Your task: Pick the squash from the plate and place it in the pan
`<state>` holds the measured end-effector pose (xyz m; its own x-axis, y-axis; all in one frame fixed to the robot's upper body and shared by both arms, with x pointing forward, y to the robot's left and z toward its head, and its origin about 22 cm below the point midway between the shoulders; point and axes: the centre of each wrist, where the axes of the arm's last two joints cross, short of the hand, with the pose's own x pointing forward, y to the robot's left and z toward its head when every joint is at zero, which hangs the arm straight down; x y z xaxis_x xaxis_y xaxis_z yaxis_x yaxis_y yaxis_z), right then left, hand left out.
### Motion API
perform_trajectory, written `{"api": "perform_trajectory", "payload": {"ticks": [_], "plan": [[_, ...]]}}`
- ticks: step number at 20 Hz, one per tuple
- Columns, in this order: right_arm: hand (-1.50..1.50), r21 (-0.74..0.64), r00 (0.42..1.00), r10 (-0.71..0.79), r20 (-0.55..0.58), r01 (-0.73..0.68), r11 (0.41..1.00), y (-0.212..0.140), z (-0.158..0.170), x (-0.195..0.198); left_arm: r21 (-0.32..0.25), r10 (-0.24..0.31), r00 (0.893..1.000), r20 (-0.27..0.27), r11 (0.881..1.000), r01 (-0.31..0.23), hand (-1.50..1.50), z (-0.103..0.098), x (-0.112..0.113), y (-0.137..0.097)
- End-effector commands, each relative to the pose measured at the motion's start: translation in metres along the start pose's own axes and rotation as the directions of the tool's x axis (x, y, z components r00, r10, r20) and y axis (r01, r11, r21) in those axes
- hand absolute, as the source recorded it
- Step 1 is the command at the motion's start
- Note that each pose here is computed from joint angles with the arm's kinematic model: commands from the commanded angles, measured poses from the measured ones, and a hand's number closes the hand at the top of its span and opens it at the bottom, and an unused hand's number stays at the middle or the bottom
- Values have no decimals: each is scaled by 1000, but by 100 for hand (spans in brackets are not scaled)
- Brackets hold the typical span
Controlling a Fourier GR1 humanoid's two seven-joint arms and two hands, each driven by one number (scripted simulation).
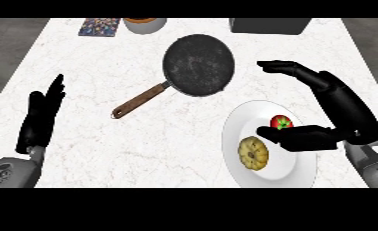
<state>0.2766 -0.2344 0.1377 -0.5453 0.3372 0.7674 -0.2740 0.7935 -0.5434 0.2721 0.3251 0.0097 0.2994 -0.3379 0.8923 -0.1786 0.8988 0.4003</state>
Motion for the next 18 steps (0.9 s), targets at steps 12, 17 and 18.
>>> {"api": "perform_trajectory", "payload": {"ticks": [12,17,18], "plan": [[-150,239,959,226,173,-264,934,52,44,4,8,-17,997,-81,1000,18,0,7,-10,8],[-150,347,827,541,154,-558,754,40,40,45,10,-10,996,-93,1000,11,0,-2,-7,18],[-150,378,807,570,151,-580,721,49,48,50,16,-30,996,-86,999,31,0,2,-21,28]]}}
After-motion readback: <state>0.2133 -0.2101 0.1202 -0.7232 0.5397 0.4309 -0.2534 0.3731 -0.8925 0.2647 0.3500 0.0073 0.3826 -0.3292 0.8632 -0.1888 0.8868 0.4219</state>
